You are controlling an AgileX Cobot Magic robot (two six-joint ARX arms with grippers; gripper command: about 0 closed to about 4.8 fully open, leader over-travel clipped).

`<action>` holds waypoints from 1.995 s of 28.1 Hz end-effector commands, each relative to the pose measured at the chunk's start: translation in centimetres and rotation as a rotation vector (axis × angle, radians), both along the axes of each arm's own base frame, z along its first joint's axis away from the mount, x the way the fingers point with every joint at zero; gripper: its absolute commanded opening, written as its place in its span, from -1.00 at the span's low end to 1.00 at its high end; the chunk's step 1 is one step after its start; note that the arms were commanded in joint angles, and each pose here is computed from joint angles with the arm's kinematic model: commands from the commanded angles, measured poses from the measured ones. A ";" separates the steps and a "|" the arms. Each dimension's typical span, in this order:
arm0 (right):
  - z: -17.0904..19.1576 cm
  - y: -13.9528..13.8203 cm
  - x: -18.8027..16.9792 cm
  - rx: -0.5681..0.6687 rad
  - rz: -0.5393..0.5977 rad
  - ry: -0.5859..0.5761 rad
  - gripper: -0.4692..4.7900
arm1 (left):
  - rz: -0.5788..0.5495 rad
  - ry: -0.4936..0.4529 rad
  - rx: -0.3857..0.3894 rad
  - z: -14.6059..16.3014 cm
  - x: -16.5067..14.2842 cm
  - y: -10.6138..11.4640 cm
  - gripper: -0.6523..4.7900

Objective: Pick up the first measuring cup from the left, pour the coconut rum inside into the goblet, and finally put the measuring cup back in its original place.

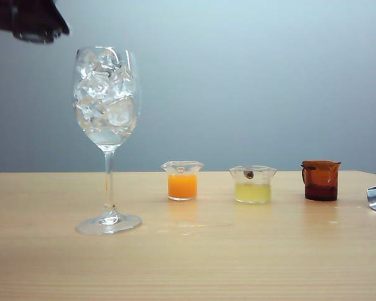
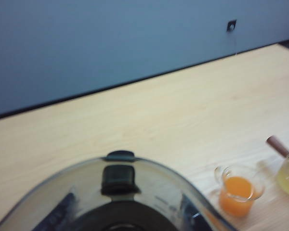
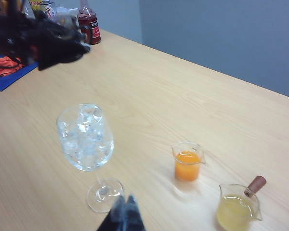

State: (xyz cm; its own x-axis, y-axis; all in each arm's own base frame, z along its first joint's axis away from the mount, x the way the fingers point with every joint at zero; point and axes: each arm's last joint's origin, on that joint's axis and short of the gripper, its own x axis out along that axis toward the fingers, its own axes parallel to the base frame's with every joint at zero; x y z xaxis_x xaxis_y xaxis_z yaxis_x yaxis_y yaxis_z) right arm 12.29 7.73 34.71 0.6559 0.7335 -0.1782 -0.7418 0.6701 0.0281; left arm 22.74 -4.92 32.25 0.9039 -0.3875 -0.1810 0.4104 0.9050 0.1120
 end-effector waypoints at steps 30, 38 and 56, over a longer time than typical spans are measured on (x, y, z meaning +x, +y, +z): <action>-0.6 4.1 0.1 -0.025 0.187 0.023 -0.84 | -0.018 -0.005 0.105 1.1 -3.9 -2.5 -0.45; -0.6 4.1 0.1 -0.025 0.187 0.023 -0.84 | -0.017 0.014 0.156 0.5 -3.4 -2.7 -0.45; -0.6 4.1 0.1 -0.025 0.187 0.023 -0.84 | -0.019 0.048 0.239 -1.5 -1.2 -3.5 -0.46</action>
